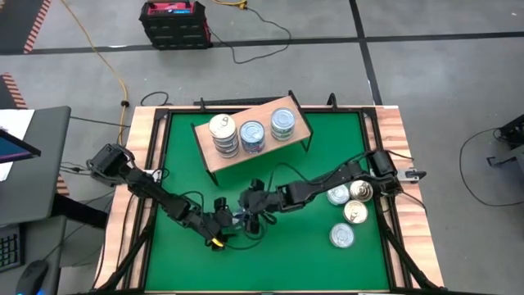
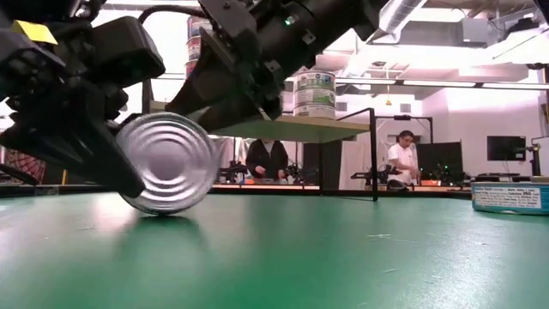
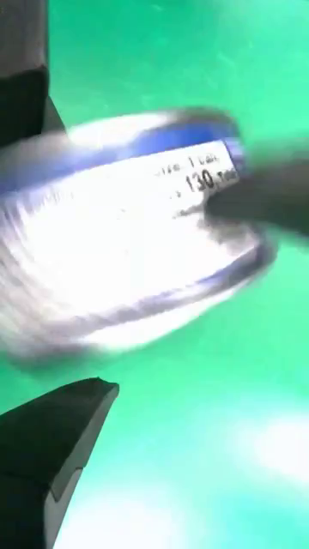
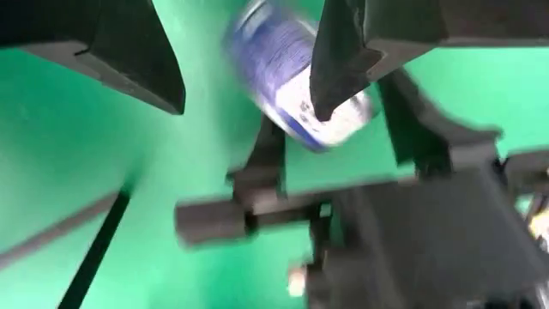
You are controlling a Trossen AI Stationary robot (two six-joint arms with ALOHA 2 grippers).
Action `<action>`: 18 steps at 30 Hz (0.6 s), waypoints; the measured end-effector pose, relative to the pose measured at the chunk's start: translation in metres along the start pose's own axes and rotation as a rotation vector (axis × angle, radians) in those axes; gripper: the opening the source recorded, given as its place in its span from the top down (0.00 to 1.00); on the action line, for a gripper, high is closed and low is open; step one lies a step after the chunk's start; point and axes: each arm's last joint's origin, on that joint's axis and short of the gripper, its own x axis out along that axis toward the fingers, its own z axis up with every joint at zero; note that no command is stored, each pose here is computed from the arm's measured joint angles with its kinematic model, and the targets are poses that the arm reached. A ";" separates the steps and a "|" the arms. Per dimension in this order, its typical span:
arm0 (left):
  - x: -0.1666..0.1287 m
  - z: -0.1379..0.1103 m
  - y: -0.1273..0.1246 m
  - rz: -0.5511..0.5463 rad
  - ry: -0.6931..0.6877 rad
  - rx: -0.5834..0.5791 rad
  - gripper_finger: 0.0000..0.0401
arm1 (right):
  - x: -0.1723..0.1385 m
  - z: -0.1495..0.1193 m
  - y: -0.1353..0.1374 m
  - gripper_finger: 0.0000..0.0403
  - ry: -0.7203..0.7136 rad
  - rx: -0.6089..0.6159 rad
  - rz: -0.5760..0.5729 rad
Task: Stack canned seafood by type on shelf
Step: Stack the blue tuna can on top of the blue tuna can on the shelf
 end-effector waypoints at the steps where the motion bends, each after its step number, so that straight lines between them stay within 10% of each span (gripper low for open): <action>1: 0.000 0.000 0.000 -0.005 -0.004 -0.002 0.28 | 0.000 0.000 -0.001 0.32 0.004 -0.004 -0.006; 18: 0.000 0.002 0.002 0.091 -0.051 0.100 0.34 | -0.001 -0.003 0.003 0.32 0.021 -0.009 0.004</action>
